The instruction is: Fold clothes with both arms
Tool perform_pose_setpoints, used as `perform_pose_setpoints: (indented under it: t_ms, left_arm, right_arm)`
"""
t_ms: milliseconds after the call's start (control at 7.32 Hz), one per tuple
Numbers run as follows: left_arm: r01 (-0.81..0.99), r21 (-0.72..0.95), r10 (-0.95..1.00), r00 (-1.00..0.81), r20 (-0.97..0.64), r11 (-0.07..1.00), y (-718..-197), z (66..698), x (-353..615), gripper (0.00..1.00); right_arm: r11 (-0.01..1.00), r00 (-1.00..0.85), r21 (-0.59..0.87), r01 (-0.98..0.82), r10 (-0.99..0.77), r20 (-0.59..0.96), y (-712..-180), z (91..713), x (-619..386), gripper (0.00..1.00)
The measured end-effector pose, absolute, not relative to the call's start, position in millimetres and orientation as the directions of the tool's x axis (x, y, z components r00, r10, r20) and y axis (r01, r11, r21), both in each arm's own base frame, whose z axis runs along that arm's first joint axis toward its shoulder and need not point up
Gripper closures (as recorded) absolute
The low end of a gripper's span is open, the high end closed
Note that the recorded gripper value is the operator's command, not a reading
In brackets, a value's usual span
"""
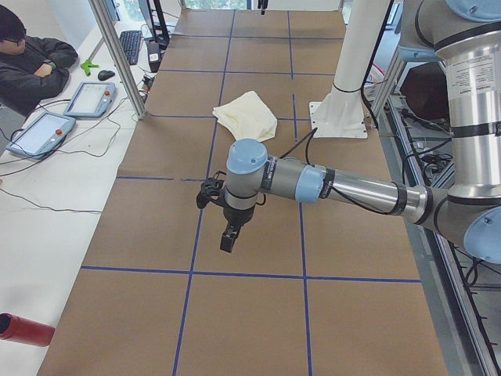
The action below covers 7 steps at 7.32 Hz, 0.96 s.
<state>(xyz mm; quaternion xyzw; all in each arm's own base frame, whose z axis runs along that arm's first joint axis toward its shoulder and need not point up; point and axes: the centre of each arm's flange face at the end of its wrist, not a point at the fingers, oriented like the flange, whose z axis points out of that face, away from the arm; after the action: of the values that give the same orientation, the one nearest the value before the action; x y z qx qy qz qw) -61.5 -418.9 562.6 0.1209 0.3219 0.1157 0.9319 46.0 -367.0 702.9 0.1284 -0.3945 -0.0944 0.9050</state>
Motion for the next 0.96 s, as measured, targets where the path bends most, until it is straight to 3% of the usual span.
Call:
perform_pose_setpoints:
  t_ms: [410, 683, 957]
  left_arm:
    - [-0.136, 0.35, 0.326, 0.756, -0.567, 0.927, -426.8, 575.9, -63.7, 0.0]
    - [-0.126, 0.252, 0.263, 0.717, -0.645, 0.959, -400.4, 604.3, -60.8, 0.0]
    - [-0.11, 0.188, 0.213, 0.668, -0.713, 0.976, -371.3, 618.8, -58.5, 0.0]
  right_arm:
    - [0.976, 0.697, 0.209, 0.053, -0.186, 0.693, -376.2, 697.7, 47.2, 0.0]
    - [0.996, 0.709, 0.086, 0.026, -0.079, 0.701, -395.1, 666.8, 46.9, 0.0]
    - [0.998, 0.747, 0.054, 0.012, -0.045, 0.663, -398.4, 660.9, 50.4, 0.0]
